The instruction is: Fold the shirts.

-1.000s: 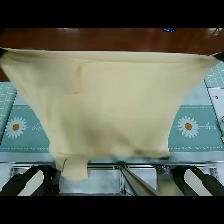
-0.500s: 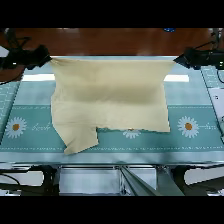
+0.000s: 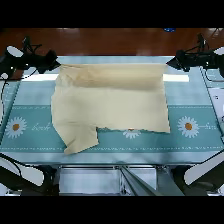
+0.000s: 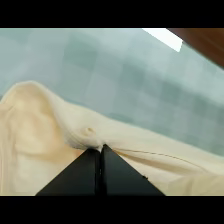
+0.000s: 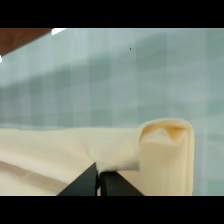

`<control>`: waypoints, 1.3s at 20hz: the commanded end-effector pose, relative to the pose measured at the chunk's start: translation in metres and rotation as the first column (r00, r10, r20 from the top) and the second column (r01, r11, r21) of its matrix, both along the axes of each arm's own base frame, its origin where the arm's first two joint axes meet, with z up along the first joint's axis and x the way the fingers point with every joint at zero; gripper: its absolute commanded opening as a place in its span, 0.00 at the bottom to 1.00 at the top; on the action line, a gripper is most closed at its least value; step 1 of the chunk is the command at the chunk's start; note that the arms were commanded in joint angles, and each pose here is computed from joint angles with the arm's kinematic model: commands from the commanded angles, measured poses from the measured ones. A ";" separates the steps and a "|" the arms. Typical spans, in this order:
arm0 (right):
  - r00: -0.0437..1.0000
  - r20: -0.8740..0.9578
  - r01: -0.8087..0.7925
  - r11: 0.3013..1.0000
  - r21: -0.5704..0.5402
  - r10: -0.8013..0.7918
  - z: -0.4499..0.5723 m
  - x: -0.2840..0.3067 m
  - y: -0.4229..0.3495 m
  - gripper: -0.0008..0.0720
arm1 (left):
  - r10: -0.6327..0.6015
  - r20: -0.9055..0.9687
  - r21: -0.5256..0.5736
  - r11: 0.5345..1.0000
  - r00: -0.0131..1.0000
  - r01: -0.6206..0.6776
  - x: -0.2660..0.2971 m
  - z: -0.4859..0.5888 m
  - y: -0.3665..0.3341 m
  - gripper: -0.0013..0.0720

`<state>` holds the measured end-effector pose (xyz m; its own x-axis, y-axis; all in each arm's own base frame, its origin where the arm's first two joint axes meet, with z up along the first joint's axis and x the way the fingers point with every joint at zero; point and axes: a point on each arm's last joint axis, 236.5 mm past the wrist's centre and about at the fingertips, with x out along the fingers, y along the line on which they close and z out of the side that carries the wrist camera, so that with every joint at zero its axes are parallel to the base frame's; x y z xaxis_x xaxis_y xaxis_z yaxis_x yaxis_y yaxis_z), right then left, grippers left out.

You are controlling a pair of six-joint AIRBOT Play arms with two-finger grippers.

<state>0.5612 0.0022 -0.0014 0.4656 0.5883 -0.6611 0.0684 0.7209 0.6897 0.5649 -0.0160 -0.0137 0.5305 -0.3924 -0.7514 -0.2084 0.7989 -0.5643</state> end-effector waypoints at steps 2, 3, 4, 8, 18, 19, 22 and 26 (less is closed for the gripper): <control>0.948 -0.275 -0.196 0.975 -0.106 0.161 -0.042 -0.071 -0.013 0.05 | -0.261 -0.215 -0.036 0.965 0.941 0.259 -0.068 -0.030 -0.013 0.04; 0.929 -0.331 -0.220 0.966 -0.137 0.165 -0.053 -0.083 -0.017 0.05 | -0.287 -0.260 -0.053 0.958 0.922 0.283 -0.079 -0.036 -0.015 0.04; 0.915 -0.370 -0.230 0.961 -0.155 0.159 -0.062 -0.091 -0.019 0.05 | -0.306 -0.293 -0.073 0.952 0.906 0.297 -0.088 -0.043 -0.018 0.04; 0.894 -0.417 -0.236 0.963 -0.132 0.162 -0.084 -0.105 -0.007 0.05 | -0.333 -0.343 -0.111 0.943 0.878 0.314 -0.101 -0.053 -0.021 0.04; 0.921 -0.390 -0.105 0.963 -0.247 0.001 -0.006 -0.127 -0.061 0.57 | -0.268 -0.516 -0.112 0.963 0.813 0.246 -0.159 -0.017 0.033 0.71; 0.934 -0.355 -0.069 0.956 -0.286 -0.038 0.007 -0.132 -0.072 0.57 | -0.235 -0.509 -0.049 0.968 0.828 0.245 -0.164 -0.007 0.047 0.71; 0.953 -0.258 0.069 0.941 -0.330 -0.160 0.021 -0.162 -0.087 0.57 | -0.126 -0.477 0.089 0.978 0.870 0.190 -0.198 0.011 0.081 0.71; 0.956 -0.177 0.182 0.945 -0.273 -0.235 -0.008 -0.225 -0.058 0.57 | -0.001 -0.442 -0.026 1.000 0.897 -0.012 -0.278 -0.018 0.075 0.71</control>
